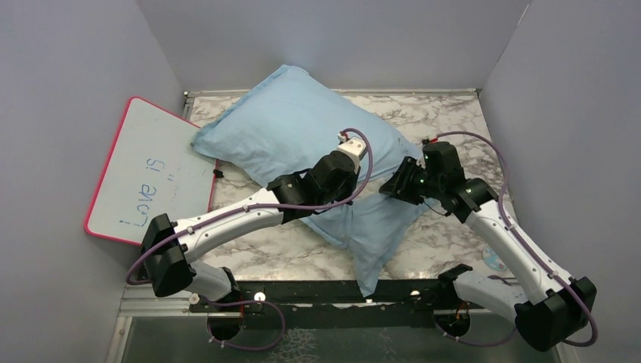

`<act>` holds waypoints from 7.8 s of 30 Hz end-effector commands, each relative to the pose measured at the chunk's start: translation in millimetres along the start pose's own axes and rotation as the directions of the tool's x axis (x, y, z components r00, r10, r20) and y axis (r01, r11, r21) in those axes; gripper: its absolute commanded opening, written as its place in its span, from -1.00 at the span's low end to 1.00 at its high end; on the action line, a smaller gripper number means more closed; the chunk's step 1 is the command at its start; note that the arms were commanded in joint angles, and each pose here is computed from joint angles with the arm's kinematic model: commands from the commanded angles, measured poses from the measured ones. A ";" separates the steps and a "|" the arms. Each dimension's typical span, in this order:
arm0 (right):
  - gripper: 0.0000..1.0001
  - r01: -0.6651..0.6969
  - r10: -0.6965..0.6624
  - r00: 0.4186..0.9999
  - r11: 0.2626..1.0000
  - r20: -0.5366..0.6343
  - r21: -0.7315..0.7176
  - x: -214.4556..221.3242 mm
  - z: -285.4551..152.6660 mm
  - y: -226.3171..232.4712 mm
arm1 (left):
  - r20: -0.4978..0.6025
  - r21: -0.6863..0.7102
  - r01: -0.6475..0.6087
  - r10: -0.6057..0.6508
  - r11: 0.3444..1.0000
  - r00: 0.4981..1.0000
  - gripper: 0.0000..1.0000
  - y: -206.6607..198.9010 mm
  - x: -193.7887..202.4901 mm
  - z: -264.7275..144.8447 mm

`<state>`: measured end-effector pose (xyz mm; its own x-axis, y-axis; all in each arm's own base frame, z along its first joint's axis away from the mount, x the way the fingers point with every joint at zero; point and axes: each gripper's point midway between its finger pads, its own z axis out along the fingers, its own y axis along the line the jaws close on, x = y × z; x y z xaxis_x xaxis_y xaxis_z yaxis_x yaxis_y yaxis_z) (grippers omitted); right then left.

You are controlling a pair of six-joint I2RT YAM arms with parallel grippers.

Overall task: Remove the pillowcase from the pillow
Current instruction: Remove the pillow from the pillowcase.

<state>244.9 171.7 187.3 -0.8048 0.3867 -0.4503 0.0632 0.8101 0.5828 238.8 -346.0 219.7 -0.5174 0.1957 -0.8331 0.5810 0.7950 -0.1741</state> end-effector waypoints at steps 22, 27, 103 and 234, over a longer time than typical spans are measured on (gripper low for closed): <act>-0.98 -0.310 0.315 0.949 0.922 0.018 0.231 99.6 30.5 -121.1 | -0.089 -0.096 0.219 -0.227 0.971 0.970 -1.00 98.8 73.6 -16.5; -0.79 -0.230 0.238 0.960 0.971 -0.147 0.072 99.0 35.9 -74.6 | -0.059 0.000 0.179 -0.179 0.984 0.982 -1.00 66.7 57.3 -25.4; -0.99 -0.333 0.290 0.920 0.933 0.263 0.138 -104.4 -17.4 -146.6 | -0.068 -0.249 -0.086 0.072 0.965 0.995 -1.00 117.1 -97.0 52.9; -0.99 -0.402 0.447 0.882 0.879 -0.151 0.256 152.5 -23.7 -125.9 | -0.203 -0.219 -0.019 -0.027 0.976 0.979 -1.00 145.3 3.7 -1.5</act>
<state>138.7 135.6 95.7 -0.7889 0.5982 -0.1407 0.3849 0.6595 0.6457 300.9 -260.3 180.8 -0.6733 0.2921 -0.6792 0.4950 0.8605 -0.1206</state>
